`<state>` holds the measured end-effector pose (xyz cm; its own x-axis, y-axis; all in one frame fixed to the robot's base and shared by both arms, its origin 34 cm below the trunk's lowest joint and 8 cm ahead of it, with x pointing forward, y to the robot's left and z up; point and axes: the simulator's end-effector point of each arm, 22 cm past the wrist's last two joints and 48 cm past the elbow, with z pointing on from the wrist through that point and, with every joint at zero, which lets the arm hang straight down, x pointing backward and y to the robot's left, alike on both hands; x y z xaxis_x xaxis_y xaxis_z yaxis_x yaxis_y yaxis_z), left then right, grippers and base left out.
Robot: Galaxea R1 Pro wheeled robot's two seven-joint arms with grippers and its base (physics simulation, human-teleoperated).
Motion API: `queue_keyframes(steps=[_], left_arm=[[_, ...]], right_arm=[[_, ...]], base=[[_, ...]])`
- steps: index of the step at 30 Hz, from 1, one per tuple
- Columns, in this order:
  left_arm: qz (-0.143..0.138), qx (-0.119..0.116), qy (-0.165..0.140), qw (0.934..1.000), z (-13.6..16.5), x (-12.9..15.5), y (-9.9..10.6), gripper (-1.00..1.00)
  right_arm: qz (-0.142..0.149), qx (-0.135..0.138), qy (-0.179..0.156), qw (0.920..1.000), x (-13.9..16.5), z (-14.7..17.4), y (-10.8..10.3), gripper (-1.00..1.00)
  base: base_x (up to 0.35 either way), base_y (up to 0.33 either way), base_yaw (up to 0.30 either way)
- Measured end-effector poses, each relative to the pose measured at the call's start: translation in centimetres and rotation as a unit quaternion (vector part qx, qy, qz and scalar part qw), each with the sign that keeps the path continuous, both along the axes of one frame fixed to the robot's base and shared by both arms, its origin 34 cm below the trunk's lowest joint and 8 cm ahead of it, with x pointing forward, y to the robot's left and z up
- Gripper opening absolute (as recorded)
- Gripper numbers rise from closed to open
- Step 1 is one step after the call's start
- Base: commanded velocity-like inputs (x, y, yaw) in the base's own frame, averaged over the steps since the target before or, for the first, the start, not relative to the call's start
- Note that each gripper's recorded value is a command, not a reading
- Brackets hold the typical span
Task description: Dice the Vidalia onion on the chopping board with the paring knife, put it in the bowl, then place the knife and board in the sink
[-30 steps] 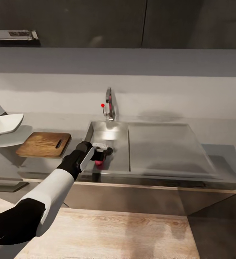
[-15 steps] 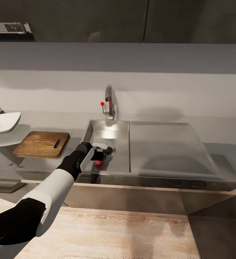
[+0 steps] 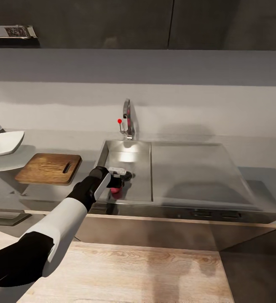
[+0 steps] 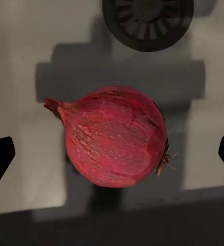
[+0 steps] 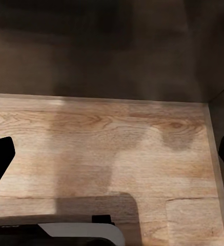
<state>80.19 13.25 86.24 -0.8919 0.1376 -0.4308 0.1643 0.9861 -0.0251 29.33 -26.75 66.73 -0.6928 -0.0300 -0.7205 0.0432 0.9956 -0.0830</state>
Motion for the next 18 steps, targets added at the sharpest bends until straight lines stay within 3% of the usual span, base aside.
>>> queue_keyframes(steps=[18], left_arm=[[0.0,0.005,0.01,0.9999,-0.78,-0.55,0.27,1.0]], right_arm=[[0.0,0.001,0.0,1.0,0.0,0.0,0.19,1.0]], base=[[0.02,0.0,0.0]])
